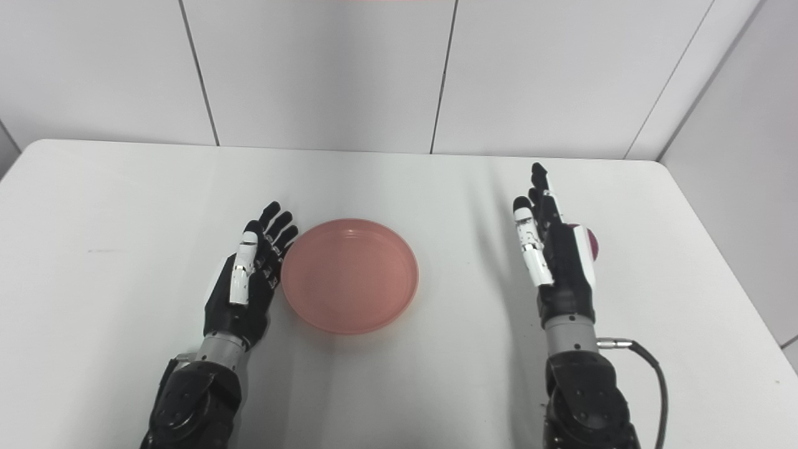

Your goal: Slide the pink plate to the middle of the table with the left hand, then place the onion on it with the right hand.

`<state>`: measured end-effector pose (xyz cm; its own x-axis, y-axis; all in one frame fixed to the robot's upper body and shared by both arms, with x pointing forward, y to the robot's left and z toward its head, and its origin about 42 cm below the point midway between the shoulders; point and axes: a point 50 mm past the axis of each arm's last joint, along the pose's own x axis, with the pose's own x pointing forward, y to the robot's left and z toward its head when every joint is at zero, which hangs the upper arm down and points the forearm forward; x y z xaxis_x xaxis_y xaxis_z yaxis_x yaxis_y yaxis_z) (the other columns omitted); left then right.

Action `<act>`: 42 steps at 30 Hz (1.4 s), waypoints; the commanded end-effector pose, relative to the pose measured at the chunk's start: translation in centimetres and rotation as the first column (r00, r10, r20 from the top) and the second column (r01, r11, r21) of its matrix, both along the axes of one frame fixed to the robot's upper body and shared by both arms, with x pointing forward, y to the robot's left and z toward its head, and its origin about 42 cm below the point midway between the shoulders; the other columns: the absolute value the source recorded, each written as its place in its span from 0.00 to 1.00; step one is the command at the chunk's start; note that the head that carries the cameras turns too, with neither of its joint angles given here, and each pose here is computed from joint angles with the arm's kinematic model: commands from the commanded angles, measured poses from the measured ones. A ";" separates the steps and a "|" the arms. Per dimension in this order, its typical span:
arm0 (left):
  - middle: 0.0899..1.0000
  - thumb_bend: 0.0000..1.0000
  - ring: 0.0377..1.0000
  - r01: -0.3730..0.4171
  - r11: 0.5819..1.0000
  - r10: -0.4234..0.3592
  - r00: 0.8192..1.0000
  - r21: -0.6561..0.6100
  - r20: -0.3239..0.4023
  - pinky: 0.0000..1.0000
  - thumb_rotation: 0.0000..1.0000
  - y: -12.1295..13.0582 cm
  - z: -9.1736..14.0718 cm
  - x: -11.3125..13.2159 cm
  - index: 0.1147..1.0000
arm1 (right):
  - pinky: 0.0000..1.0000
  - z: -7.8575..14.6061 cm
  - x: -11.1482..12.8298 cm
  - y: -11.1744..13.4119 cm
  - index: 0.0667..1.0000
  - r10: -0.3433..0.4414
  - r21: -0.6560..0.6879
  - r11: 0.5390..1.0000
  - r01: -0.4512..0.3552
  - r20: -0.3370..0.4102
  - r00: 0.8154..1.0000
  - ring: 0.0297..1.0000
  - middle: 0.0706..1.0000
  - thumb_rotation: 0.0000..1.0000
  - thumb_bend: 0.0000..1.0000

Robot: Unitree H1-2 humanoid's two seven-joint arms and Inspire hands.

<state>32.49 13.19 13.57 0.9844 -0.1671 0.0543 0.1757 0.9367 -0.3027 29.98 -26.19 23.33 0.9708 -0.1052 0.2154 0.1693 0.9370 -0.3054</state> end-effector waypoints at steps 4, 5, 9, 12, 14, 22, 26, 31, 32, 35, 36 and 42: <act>0.94 0.46 0.94 0.005 1.000 -0.006 1.000 -0.022 -0.012 0.94 1.00 -0.2 -0.4 -0.2 0.92 | 0.90 2.5 0.6 -2.5 0.95 -0.055 -0.155 0.985 0.072 0.114 0.992 0.94 0.95 0.51 0.75; 0.94 0.46 0.94 0.006 1.000 -0.007 1.000 -0.023 -0.011 0.95 1.00 -0.2 -0.4 -0.1 0.92 | 0.90 2.6 0.7 -2.9 0.95 -0.066 -0.167 0.982 0.085 0.118 0.991 0.94 0.95 0.50 0.76; 0.95 0.45 0.95 0.008 1.000 -0.008 1.000 -0.024 -0.008 0.95 1.00 0.0 -0.5 -0.1 0.91 | 0.87 3.3 1.2 -4.4 0.94 -0.123 -0.263 0.952 0.155 0.134 0.983 0.91 0.92 0.44 0.87; 0.95 0.45 0.95 0.010 1.000 -0.010 1.000 -0.024 -0.006 0.95 1.00 0.1 -0.6 -0.1 0.92 | 0.87 4.0 1.3 -5.3 0.95 -0.150 -0.321 0.928 0.191 0.150 0.977 0.92 0.93 0.41 0.91; 0.95 0.45 0.95 0.009 1.000 -0.010 1.000 -0.024 -0.008 0.95 1.00 0.2 -0.6 -0.1 0.92 | 0.86 4.6 1.3 -5.8 0.94 -0.170 -0.364 0.905 0.221 0.165 0.971 0.91 0.92 0.40 0.94; 0.94 0.46 0.94 0.006 1.000 -0.007 1.000 -0.028 -0.010 0.94 1.00 0.4 -0.8 0.0 0.91 | 0.82 6.5 1.0 -7.3 0.94 -0.242 -0.465 0.832 0.301 0.185 0.953 0.89 0.91 0.37 0.99; 0.94 0.46 0.94 0.010 1.000 -0.011 1.000 -0.026 -0.009 0.95 1.00 0.6 -0.9 0.0 0.92 | 0.79 6.8 1.0 -8.0 0.93 -0.274 -0.489 0.809 0.327 0.179 0.945 0.88 0.90 0.37 1.00; 0.95 0.46 0.95 0.003 1.000 -0.004 1.000 -0.024 -0.013 0.95 1.00 0.9 -1.1 0.1 0.92 | 0.75 6.9 1.1 -9.5 0.92 -0.318 -0.535 0.768 0.353 0.160 0.934 0.86 0.89 0.35 1.00; 0.94 0.46 0.94 0.002 1.000 -0.002 1.000 -0.026 -0.013 0.95 1.00 0.9 -1.1 0.1 0.92 | 0.75 6.8 1.2 -9.8 0.92 -0.326 -0.538 0.765 0.354 0.150 0.933 0.87 0.90 0.35 1.00; 0.95 0.46 0.94 0.006 1.000 -0.006 1.000 -0.028 -0.012 0.95 1.00 0.9 -1.2 0.1 0.92 | 0.72 6.5 1.3 -10.6 0.92 -0.346 -0.553 0.757 0.348 0.112 0.931 0.85 0.88 0.35 1.00; 0.95 0.46 0.94 0.008 1.000 -0.009 1.000 -0.025 -0.012 0.95 1.00 0.9 -1.2 0.0 0.92 | 0.72 6.4 1.4 -10.8 0.92 -0.349 -0.560 0.754 0.344 0.102 0.932 0.85 0.88 0.35 1.00; 0.95 0.45 0.95 0.014 1.000 -0.014 1.000 -0.013 -0.018 0.95 1.00 1.0 -1.4 0.0 0.92 | 0.72 5.4 1.9 -12.0 0.91 -0.363 -0.601 0.739 0.306 0.028 0.931 0.84 0.87 0.34 1.00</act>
<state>32.58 13.79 12.92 0.9816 -0.1786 0.0672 0.1907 0.9292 -0.3165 31.66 -37.56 26.79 0.9310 -0.3025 0.2041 0.3376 0.5015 -0.7966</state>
